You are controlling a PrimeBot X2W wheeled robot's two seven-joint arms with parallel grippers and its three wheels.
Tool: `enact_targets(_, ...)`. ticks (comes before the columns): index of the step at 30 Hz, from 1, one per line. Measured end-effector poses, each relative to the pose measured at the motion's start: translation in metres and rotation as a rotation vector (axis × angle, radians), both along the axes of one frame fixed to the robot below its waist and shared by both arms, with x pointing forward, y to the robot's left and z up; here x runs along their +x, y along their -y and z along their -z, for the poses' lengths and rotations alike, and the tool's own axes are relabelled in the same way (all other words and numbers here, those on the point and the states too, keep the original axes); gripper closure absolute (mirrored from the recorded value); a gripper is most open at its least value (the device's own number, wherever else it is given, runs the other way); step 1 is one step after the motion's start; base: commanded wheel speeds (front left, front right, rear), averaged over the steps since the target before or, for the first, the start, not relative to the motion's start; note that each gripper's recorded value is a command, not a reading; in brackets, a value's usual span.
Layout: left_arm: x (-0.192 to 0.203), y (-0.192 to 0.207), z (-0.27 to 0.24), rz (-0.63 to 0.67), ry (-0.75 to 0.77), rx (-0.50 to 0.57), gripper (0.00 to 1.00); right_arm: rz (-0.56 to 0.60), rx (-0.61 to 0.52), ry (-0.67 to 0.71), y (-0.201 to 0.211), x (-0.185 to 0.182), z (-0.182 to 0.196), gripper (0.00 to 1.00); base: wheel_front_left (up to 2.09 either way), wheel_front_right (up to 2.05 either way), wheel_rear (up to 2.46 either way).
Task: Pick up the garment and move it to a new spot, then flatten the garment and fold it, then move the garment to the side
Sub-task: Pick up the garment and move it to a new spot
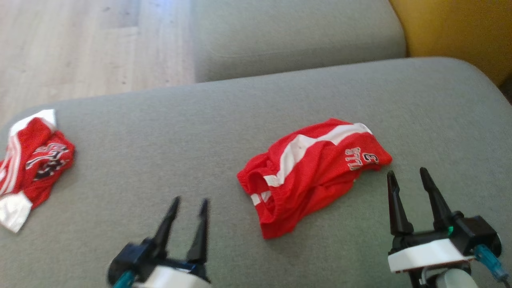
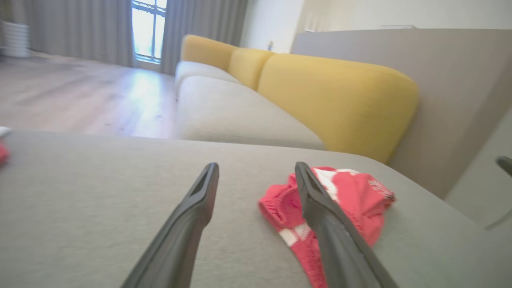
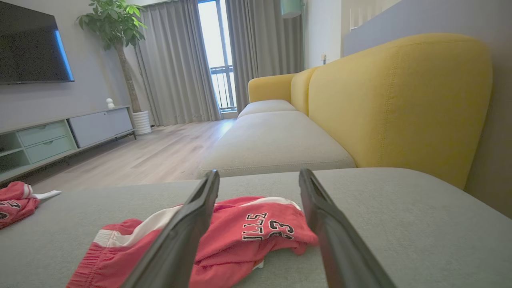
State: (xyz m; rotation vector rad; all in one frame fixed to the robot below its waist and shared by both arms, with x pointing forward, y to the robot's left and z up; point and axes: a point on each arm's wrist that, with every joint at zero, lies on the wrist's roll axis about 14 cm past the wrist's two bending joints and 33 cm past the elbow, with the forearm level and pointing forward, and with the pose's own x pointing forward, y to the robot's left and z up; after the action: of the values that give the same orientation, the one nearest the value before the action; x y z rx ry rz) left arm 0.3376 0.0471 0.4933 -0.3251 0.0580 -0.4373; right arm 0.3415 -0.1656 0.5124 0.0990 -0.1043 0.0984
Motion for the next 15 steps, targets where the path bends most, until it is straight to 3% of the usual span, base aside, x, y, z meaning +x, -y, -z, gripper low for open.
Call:
enact_targets(3,-0.007,-0.039,-0.001,-0.171,0.021,0.037,0.0,-0.028,0.007,0.001,-0.009,-0.001,0.0,0.0,0.0,0.0,0.0)
enact_targets(8,-0.027,-0.077,-0.003,-0.329,0.048,0.086,0.0,-0.067,0.005,0.007,-0.021,-0.004,-0.002,0.0,0.0,0.0,0.0)
enact_targets(15,-0.044,-0.105,-0.009,-0.427,0.091,0.154,0.0,-0.088,-0.013,-0.04,-0.027,-0.02,0.015,0.0,0.0,0.0,0.0)
